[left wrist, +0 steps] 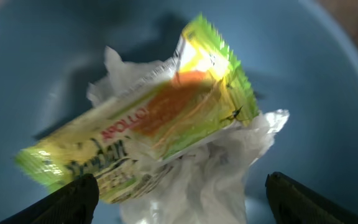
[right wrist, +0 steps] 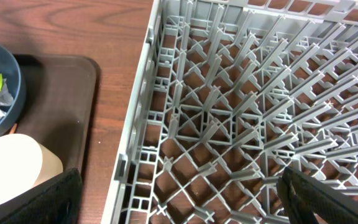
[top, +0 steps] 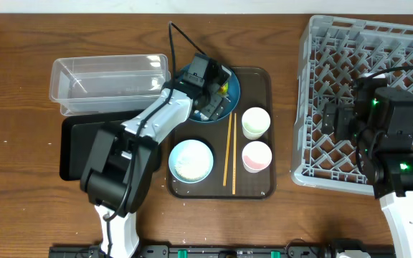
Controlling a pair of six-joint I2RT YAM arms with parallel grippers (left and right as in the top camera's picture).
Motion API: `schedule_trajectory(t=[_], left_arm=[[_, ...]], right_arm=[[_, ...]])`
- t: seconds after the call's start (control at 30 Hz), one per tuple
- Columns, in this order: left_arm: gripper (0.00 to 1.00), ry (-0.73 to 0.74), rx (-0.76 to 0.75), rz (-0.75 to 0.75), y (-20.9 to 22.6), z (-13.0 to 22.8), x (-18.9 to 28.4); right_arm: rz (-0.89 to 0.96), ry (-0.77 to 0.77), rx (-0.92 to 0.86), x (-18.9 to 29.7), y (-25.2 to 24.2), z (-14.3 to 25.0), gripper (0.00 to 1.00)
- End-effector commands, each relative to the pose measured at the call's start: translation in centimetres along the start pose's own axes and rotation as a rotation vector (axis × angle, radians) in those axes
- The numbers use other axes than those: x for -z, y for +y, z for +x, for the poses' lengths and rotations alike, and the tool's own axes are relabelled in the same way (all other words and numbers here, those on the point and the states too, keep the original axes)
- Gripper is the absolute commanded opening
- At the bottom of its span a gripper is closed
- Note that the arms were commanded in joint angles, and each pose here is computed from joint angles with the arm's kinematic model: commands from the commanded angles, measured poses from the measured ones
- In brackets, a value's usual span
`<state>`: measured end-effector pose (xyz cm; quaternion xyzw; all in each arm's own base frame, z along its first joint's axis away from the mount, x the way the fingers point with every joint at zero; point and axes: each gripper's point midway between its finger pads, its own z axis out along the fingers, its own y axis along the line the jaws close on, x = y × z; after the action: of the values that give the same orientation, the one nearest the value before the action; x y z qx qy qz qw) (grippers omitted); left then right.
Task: Sort waste into correct bins and load items into the dishwasher rack
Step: 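Reach the left gripper to the blue plate and grasp wrapper and tissue, then carry the wrapper and tissue left and drop them into the clear bin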
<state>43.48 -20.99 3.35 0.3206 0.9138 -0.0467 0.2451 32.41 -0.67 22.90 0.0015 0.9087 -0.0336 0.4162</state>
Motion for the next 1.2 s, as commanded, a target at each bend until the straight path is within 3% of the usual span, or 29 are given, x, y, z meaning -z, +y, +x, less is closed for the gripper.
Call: schedule_trajectory(t=[0.0,0.1,0.33,0.4,0.57,0.8,1.03,1.17], left_arm=[[0.87,0.008,-0.024,0.01,-0.3,0.0,-0.9],[0.77,0.024,-0.023,0.013,-0.3,0.5,-1.7],[0.21,-0.002,-0.025,0.007,-0.2,-0.1,-1.9],[0.1,-0.021,-0.025,-0.007,0.1,-0.7,-1.3],[0.06,-0.112,-0.018,-0.053,1.1,-3.4,3.4],[0.06,-0.225,0.162,-0.214,7.0,-4.9,11.5],[0.06,-0.202,0.433,-0.312,15.3,-0.5,14.0],[0.06,-0.165,0.52,-0.275,17.4,2.2,12.9]], right_arm=[[0.004,-0.016,-0.01,0.3,-0.4,-0.7,0.99],[0.004,-0.016,-0.01,0.3,-0.4,-0.7,0.99],[0.004,-0.003,-0.009,0.3,-0.4,-0.4,0.99],[0.004,-0.002,-0.009,0.3,-0.4,-0.4,0.99],[0.005,-0.001,-0.009,0.3,-0.4,-0.4,0.99],[0.005,-0.001,-0.009,0.3,-0.4,-0.3,0.99],[0.005,-0.001,-0.008,0.3,-0.4,-0.4,0.99],[0.005,-0.002,-0.009,0.3,-0.4,-0.4,0.99]])
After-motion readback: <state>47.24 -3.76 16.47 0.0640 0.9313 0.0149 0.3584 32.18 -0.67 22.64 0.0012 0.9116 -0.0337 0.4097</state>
